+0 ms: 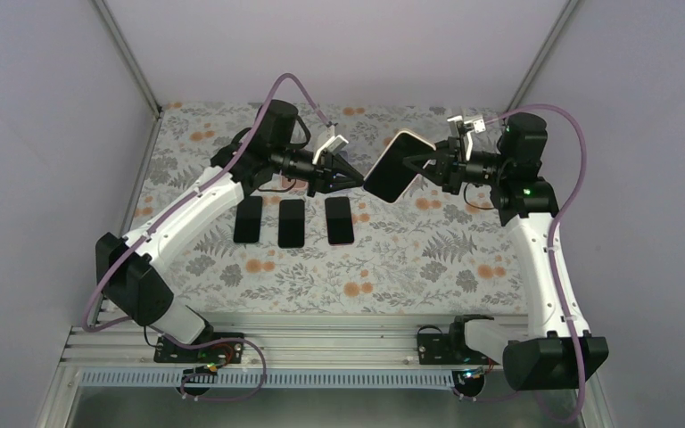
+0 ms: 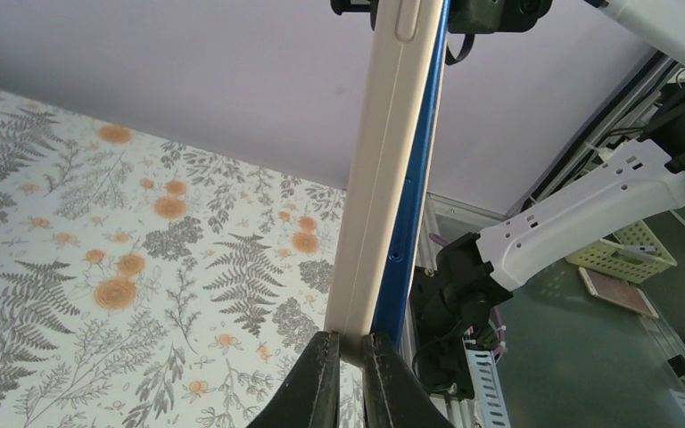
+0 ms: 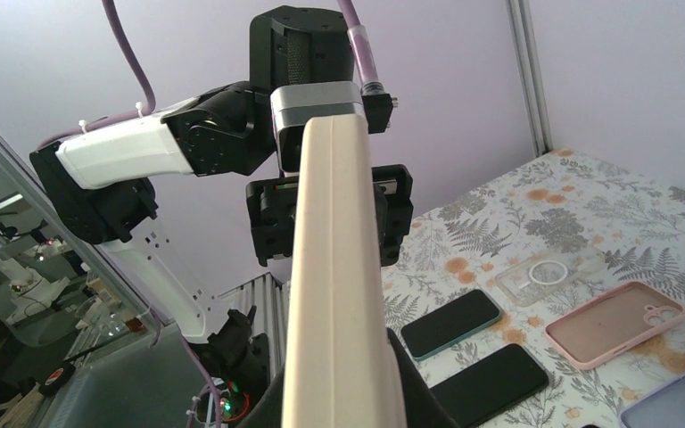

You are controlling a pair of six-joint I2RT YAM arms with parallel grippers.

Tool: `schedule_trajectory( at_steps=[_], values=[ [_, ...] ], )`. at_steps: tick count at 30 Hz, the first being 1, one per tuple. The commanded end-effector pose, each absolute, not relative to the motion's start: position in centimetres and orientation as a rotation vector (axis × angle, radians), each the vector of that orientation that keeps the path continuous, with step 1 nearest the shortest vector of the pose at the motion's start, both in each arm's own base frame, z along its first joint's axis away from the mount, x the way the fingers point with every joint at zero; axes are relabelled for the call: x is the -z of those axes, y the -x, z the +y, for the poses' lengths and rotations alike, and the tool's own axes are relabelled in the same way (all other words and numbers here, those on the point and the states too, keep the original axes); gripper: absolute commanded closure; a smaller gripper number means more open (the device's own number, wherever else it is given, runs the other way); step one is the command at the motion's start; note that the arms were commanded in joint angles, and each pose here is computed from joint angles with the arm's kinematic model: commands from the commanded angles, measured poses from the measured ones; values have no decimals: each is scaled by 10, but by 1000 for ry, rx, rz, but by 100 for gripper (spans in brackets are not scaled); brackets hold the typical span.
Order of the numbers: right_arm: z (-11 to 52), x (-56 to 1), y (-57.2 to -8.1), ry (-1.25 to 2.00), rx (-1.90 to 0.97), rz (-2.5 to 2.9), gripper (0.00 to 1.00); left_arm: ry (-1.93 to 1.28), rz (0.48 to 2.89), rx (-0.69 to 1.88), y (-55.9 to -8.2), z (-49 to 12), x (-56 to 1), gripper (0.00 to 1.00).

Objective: Take the phone out of the phone case
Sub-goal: Remove the phone case from the phone.

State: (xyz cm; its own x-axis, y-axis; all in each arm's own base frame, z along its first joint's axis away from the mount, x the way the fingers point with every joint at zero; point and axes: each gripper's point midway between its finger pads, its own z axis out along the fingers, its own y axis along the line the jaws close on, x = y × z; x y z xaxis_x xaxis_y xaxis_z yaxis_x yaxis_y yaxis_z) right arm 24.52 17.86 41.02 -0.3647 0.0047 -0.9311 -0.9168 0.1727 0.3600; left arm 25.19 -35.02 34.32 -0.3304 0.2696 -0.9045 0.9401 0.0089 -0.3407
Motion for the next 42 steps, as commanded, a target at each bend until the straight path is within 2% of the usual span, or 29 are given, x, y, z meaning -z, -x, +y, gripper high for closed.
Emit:
schedule_trajectory(
  at_steps=[1,13,17,25,42],
  values=[
    [187,-435,-151,1241,-1726,1332,96,-1187,1713,1262,-282,-356,-328,93],
    [192,-442,-147,1256,-1772,1343,96,-1210,1702,1367,-273,-360,-320,94],
    [193,-448,-146,1261,-1770,1339,96,-1201,1708,1339,-276,-357,-317,97],
    [193,-445,-142,1251,-1795,1360,96,-1158,1748,1295,-288,-354,-306,98],
    [204,-414,-151,1220,-1912,1432,96,-1207,1610,1337,-275,-359,-331,96]
  ],
)
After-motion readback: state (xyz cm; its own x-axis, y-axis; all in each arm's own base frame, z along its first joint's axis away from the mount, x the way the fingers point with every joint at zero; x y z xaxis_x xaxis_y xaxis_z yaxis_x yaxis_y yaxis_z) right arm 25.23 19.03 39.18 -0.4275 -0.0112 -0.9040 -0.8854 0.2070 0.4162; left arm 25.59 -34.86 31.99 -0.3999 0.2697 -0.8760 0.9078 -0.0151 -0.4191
